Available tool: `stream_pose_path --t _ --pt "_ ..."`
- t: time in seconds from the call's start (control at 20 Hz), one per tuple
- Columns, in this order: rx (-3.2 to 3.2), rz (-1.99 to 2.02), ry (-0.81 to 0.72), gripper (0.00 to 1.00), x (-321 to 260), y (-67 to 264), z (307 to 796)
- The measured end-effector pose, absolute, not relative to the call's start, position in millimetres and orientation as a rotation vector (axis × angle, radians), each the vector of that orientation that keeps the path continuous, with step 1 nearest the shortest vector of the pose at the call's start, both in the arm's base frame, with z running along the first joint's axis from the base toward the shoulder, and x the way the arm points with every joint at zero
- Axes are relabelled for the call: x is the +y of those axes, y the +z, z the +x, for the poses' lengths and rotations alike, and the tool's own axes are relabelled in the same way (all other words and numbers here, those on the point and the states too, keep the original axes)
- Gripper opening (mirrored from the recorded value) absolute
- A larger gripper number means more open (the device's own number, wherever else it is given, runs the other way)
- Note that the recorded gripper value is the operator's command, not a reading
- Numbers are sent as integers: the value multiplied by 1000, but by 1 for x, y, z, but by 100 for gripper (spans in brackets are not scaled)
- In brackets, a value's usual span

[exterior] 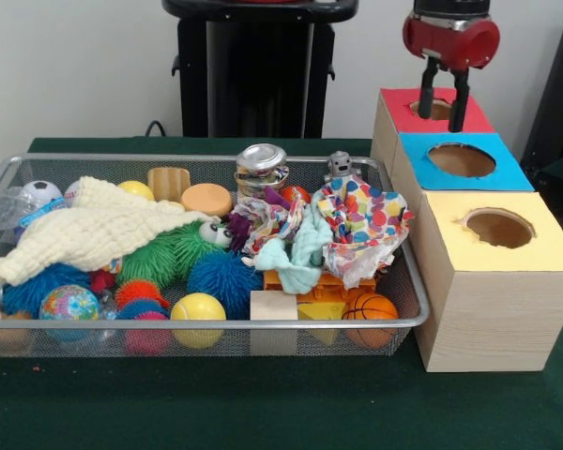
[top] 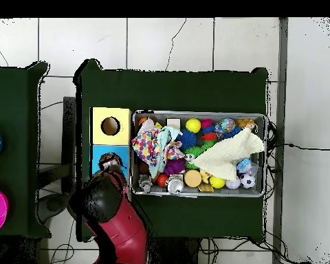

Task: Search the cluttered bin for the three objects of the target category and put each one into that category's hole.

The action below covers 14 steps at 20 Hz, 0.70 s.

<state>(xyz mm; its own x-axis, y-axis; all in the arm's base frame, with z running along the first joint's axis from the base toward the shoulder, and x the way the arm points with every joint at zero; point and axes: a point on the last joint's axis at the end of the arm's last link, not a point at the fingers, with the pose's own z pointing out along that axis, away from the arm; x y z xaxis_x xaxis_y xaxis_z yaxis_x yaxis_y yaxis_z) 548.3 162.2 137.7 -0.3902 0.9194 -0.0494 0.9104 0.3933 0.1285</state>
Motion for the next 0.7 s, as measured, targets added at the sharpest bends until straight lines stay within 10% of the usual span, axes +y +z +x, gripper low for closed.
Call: stream_pose_path --t 0.7 --pt "2409 1724 30 100 64 170 559"
